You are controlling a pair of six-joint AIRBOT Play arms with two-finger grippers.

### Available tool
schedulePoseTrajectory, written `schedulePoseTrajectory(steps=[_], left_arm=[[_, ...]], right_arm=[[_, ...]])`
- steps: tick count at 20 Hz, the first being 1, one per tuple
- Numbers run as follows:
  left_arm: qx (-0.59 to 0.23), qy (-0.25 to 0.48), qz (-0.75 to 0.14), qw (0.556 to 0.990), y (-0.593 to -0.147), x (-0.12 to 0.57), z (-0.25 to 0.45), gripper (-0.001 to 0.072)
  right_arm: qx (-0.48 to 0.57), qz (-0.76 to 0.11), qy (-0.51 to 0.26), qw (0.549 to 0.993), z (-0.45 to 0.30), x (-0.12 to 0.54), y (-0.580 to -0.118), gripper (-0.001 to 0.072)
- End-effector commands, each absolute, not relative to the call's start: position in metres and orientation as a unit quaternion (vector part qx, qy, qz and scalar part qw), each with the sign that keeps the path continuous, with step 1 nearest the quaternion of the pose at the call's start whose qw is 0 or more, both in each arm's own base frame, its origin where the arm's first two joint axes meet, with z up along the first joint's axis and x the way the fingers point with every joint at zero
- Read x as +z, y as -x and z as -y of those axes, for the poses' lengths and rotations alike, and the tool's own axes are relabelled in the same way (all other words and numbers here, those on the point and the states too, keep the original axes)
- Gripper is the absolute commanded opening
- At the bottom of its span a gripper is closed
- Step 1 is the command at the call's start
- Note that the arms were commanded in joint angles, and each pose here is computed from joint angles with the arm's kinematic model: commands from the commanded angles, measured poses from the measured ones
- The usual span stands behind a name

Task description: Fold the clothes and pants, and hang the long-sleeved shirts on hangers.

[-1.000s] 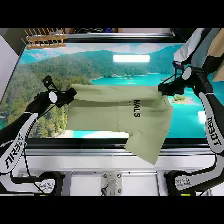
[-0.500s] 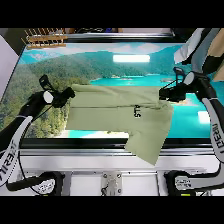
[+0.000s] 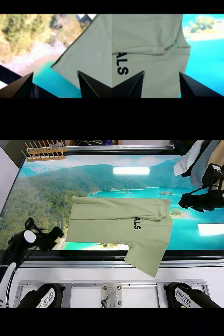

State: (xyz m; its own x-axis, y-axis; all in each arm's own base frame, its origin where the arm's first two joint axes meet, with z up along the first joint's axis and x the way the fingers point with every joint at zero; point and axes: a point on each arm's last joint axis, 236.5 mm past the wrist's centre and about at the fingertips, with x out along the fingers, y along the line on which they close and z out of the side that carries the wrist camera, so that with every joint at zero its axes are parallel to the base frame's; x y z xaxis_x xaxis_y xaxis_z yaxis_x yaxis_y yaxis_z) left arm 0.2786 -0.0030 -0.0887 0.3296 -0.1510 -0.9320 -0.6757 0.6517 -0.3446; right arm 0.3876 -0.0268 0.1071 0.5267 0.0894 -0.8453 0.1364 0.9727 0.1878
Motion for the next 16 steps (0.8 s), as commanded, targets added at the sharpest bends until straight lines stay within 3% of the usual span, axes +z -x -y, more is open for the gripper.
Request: schedulePoseTrajectory(steps=[1, 9, 14, 15, 16], left_arm=[[0.206, 0.484, -0.509, 0.681, -0.256, -0.113, 0.016, 0.0585], [0.172, 0.461, -0.500, 0.713, -0.307, -0.121, 0.044, 0.0584], [0.160, 0.444, -0.541, 0.696, -0.323, -0.131, 0.063, 0.0582], [0.160, 0.442, -0.546, 0.693, -0.322, -0.134, 0.065, 0.0417], [0.160, 0.440, -0.550, 0.692, -0.320, -0.135, 0.066, 0.0180]], right_arm=[[-0.004, -0.477, -0.127, 0.870, 0.019, 0.115, -0.375, 0.0466], [0.006, -0.473, -0.140, 0.870, 0.012, 0.118, -0.377, 0.0466], [0.010, -0.503, -0.138, 0.853, 0.009, 0.106, -0.364, 0.0466], [0.011, -0.510, -0.138, 0.849, 0.009, 0.102, -0.360, 0.0466], [0.012, -0.519, -0.137, 0.843, 0.008, 0.096, -0.355, 0.0467]])
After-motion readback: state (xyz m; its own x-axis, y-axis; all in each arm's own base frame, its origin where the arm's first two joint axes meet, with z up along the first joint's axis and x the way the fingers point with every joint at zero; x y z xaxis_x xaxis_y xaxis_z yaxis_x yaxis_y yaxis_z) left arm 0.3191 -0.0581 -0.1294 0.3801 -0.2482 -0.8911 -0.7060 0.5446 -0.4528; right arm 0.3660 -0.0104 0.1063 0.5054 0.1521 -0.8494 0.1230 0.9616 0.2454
